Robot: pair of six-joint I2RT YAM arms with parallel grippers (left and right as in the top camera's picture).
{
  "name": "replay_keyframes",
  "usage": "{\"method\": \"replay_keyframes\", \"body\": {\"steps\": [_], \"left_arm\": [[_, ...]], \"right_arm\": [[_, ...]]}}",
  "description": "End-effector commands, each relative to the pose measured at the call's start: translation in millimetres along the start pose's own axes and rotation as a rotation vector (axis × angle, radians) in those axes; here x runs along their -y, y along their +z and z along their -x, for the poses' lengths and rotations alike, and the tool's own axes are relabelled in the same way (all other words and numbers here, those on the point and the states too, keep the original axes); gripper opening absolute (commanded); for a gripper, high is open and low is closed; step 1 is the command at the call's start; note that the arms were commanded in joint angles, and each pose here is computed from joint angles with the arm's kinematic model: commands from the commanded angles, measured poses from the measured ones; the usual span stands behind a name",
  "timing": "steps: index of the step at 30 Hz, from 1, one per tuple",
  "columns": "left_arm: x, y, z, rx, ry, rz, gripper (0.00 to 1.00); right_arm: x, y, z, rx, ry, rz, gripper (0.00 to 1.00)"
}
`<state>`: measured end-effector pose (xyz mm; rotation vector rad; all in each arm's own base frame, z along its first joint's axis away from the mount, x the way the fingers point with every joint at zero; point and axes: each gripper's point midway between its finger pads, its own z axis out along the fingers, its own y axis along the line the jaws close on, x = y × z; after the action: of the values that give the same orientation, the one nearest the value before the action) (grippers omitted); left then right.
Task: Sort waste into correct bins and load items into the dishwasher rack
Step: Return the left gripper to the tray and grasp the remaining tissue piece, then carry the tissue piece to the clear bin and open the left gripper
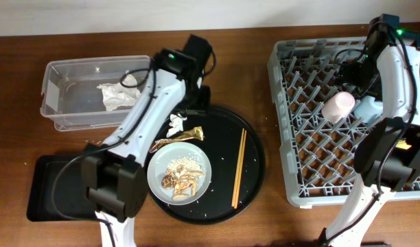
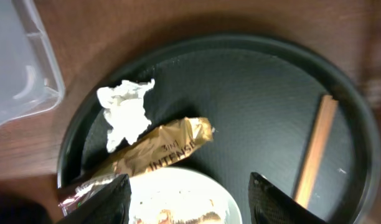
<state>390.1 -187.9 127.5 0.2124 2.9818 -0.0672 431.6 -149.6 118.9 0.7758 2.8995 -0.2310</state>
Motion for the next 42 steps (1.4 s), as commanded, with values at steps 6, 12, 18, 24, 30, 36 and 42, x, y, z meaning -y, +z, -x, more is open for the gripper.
{"method": "replay_keyframes", "body": {"steps": [6, 12, 18, 24, 30, 36, 42], "left_arm": [[-47, 45, 0, 0.033, -0.158, 0.103, 0.6], [-60, 69, -5, 0.032, -0.185, 0.105, 0.6], [-60, 84, -9, 0.041, -0.185, 0.101, 0.59], [-61, 93, -13, 0.035, -0.185, 0.103, 0.54], [-56, 94, -10, 0.047, -0.176, 0.099, 0.38], [-61, 94, -6, 0.063, -0.188, 0.099, 0.38], [-63, 104, -14, 0.051, -0.188, 0.103, 0.38]], "right_arm": [[0, 1, 1, -0.001, 0.007, -0.002, 0.98], [0, 1, 1, -0.001, 0.007, -0.002, 0.98], [0, 1, 1, -0.001, 0.007, -0.002, 0.98], [0, 1, 1, -0.001, 0.007, -0.002, 0.98], [0, 1, 1, -0.001, 0.007, -0.002, 0.98], [0, 1, 1, -0.001, 0.007, -0.002, 0.99], [0, 1, 1, -0.001, 0.007, -0.002, 0.98]]}}
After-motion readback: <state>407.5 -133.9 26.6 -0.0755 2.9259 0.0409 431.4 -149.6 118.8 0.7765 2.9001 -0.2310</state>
